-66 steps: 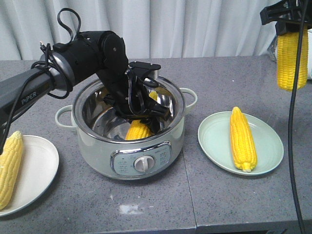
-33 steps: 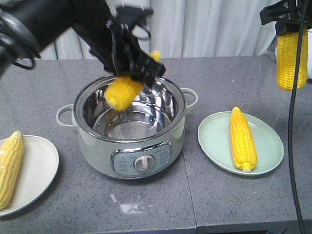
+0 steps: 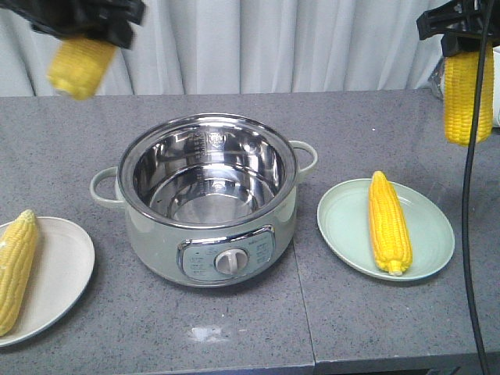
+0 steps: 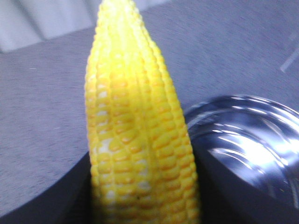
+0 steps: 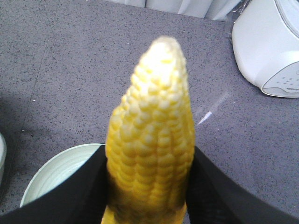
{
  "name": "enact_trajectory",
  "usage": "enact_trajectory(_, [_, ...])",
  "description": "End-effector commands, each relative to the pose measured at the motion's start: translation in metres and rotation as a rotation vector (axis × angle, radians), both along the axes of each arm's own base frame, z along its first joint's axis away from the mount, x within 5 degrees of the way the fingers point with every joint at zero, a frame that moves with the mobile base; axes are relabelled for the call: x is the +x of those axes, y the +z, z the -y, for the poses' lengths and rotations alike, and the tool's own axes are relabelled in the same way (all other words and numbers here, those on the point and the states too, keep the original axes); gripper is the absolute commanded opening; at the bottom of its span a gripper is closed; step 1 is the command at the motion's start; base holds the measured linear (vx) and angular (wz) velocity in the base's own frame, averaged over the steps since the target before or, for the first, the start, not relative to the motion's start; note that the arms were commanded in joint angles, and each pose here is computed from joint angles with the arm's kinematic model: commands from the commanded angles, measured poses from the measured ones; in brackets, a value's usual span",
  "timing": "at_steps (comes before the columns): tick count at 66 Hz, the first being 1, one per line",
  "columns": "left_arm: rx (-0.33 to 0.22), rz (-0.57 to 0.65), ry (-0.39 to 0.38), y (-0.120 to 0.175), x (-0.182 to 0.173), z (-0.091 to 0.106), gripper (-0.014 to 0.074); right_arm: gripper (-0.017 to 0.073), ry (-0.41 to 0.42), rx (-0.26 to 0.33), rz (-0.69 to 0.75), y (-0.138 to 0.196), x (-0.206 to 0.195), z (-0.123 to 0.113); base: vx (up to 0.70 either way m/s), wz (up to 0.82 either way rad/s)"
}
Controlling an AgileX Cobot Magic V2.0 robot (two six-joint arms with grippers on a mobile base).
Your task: Distribute corn equally
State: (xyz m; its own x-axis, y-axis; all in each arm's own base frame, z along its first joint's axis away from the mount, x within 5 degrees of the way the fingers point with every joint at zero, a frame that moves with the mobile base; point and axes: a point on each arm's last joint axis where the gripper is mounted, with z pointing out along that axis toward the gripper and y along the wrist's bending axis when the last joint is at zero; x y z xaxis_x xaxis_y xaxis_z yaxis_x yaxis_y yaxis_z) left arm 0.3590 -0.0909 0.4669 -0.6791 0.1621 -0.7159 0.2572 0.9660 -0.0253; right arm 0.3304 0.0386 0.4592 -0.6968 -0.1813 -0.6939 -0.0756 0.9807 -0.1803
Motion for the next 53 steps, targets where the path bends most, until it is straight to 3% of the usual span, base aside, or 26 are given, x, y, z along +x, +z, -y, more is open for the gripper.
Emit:
enact_trajectory(1, [-0.036,0.108,0.09,0.032,-0.021,-0.03,0.0165,0.0187,-0.006,-0.001,0.126,0.025,-0.012,0.006,0.0,0.0])
enact_trajectory(7, [-0.019,0.11,0.179,0.034,-0.025,-0.054,0.0165,0.0187,-0.006,-0.001,0.126,0.025,-0.012,0.006,0.0,0.0])
enact_trajectory(18, [0.017,0.094,0.256,0.03,-0.03,-0.077,0.0165,0.0187,-0.006,-0.001,0.126,0.025,-0.012,0.006,0.0,0.0])
enact_trajectory(26, [-0.002,0.092,0.263,0.03,-0.031,-0.077,0.0165,0.0187,-0.006,-0.001,0.126,0.025,-0.012,0.006,0.0,0.0])
enact_trajectory(35, [-0.082,0.067,0.227,0.027,-0.031,-0.07,0.0165,0.0187,-0.006,-0.001,0.126,0.025,-0.012,0.006,0.0,0.0])
enact_trajectory(53, [-0.024,-0.055,0.216,-0.008,-0.024,-0.071,0.0165,0.0187,-0.003,-0.001,0.126,0.025,-0.012,0.005,0.0,0.0])
